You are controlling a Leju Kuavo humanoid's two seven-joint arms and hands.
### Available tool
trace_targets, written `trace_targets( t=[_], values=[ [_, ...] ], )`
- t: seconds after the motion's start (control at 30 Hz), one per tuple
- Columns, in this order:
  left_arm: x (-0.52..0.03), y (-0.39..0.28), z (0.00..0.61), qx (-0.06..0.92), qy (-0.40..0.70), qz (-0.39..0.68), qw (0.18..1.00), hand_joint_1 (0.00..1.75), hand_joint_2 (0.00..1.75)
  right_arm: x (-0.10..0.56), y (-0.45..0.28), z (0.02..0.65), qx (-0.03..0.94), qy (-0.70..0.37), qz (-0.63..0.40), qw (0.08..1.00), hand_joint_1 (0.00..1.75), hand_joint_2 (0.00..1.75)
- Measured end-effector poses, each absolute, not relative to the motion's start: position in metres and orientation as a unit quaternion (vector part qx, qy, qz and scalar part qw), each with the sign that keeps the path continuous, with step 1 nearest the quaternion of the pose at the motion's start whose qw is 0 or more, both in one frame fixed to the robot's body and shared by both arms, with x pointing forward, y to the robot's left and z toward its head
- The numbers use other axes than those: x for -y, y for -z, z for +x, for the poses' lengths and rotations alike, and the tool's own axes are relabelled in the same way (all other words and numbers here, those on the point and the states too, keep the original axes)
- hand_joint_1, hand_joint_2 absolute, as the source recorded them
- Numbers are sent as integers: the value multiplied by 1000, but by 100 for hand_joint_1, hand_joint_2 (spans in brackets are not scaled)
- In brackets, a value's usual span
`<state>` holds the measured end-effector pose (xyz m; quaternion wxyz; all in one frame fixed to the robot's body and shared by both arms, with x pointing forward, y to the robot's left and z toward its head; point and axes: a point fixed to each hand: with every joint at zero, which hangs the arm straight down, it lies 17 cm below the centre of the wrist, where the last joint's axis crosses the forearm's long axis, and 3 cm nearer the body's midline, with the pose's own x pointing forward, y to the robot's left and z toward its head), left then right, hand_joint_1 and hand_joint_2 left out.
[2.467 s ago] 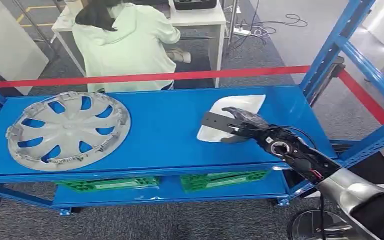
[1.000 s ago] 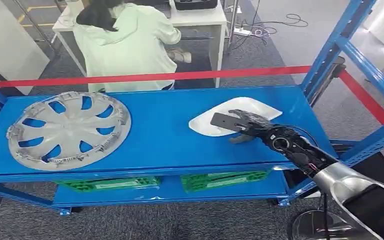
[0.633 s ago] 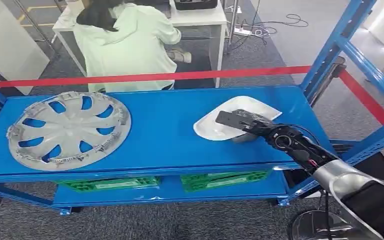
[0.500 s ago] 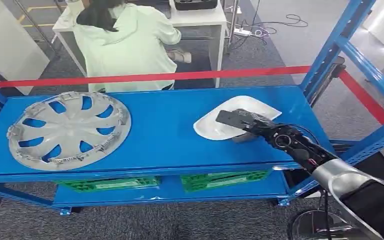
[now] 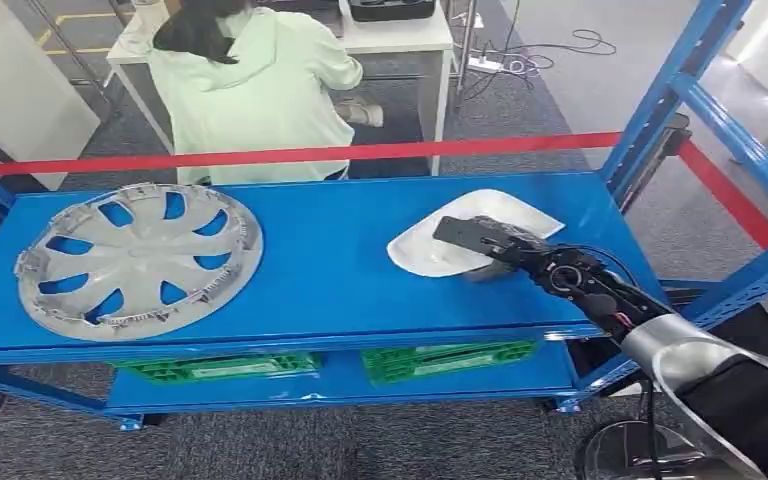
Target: Take the parts from the cabinet and place them on the table.
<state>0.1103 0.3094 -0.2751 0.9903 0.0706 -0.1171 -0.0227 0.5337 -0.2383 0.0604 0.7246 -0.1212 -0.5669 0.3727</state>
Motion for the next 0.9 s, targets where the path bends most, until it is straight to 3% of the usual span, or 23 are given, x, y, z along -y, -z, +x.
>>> trace_targets(
  t=[0.9],
  values=[
    [-308,275,111,119,24,69,990,0,0,196,-114,538,622,-416,-138,648,0,175]
  ],
)
